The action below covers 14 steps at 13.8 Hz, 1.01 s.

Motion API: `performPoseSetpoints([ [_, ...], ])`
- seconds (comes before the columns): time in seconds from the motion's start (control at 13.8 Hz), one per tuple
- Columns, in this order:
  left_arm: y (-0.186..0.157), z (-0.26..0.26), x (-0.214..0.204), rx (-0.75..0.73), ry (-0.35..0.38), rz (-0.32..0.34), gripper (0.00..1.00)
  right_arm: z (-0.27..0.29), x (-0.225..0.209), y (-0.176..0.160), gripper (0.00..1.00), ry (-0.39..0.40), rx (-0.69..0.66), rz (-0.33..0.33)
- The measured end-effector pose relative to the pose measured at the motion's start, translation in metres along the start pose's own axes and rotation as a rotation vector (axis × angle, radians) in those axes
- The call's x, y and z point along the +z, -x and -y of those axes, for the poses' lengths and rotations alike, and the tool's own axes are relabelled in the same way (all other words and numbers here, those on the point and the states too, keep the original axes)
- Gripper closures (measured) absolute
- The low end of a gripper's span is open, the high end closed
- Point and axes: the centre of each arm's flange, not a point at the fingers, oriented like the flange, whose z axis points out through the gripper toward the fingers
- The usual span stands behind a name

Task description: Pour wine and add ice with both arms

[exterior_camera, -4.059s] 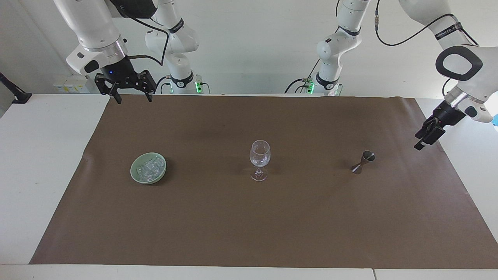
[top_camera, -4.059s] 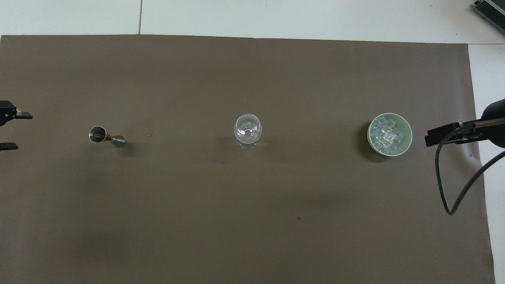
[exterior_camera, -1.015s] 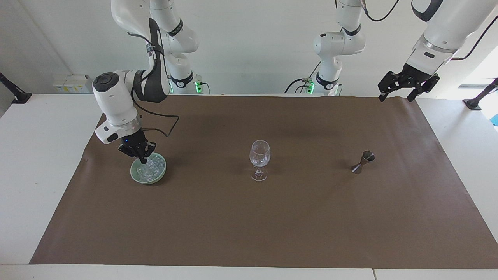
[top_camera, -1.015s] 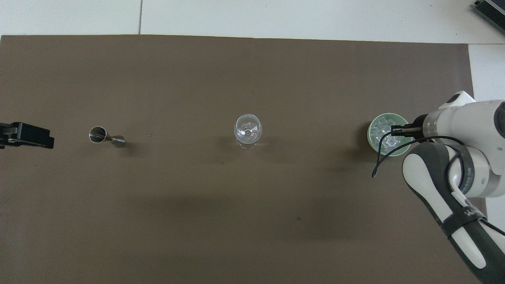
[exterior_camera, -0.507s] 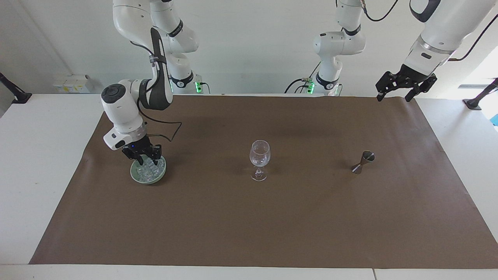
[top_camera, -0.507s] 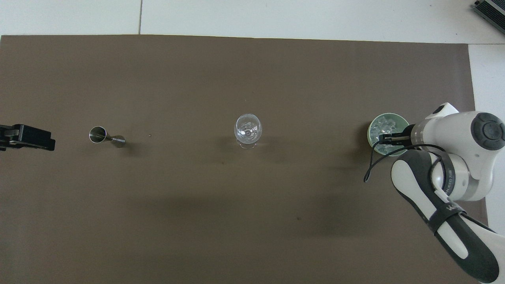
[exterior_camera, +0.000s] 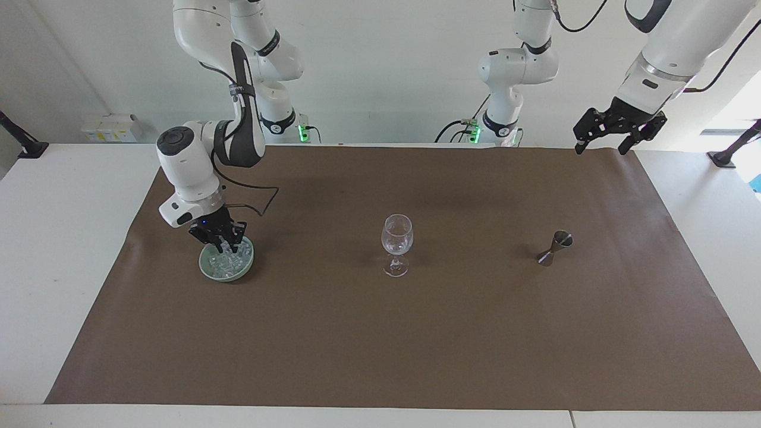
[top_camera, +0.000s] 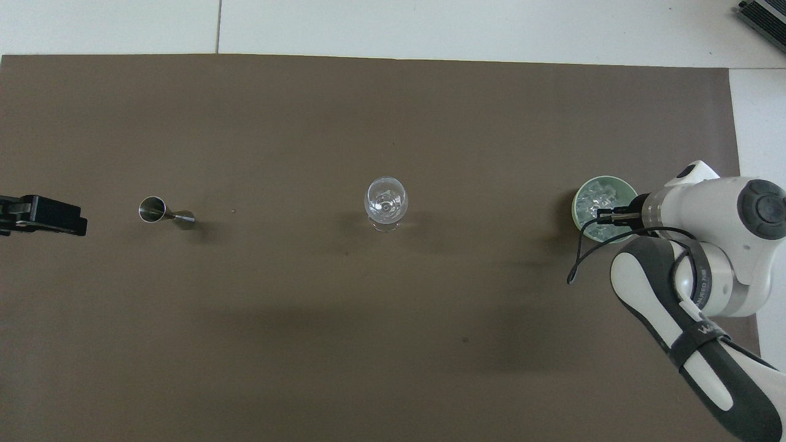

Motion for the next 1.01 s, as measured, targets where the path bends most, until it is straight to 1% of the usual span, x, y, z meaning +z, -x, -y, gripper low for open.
performPoseSetpoints([
  [0.22, 0.0, -0.004, 0.0, 0.007, 0.0, 0.001, 0.0, 0.007, -0.035, -0.005, 0.67, -0.004, -0.006, -0.012],
  [0.36, 0.0, -0.006, 0.001, 0.011, -0.001, 0.002, 0.0, 0.027, -0.063, -0.008, 0.67, -0.011, 0.006, -0.013],
  [0.51, 0.0, -0.008, 0.001, 0.016, -0.001, 0.002, 0.0, 0.038, -0.072, -0.007, 0.67, -0.014, 0.012, -0.02],
  [0.58, 0.0, -0.01, 0.001, 0.019, -0.001, 0.002, 0.0, 0.036, -0.069, -0.007, 0.67, -0.013, 0.016, -0.022],
  [0.65, 0.001, -0.011, 0.001, 0.022, -0.001, 0.002, 0.0, 0.029, -0.064, -0.008, 0.67, -0.011, 0.028, -0.038],
  [0.72, 0.001, -0.013, 0.001, 0.025, -0.002, 0.001, 0.0, 0.019, -0.054, -0.01, 0.67, -0.007, 0.043, -0.058],
  [0.8, 0.001, -0.015, 0.001, 0.029, -0.002, 0.001, 0.0, 0.011, -0.04, -0.01, 0.67, -0.004, 0.053, -0.063],
  [0.94, 0.001, -0.02, 0.001, 0.032, -0.002, 0.003, 0.0, 0.004, -0.009, -0.006, 0.67, -0.001, 0.063, -0.036],
  [1.01, 0.001, -0.022, 0.002, 0.02, -0.003, 0.004, 0.0, 0.005, -0.001, -0.004, 0.67, -0.001, 0.061, -0.023],
])
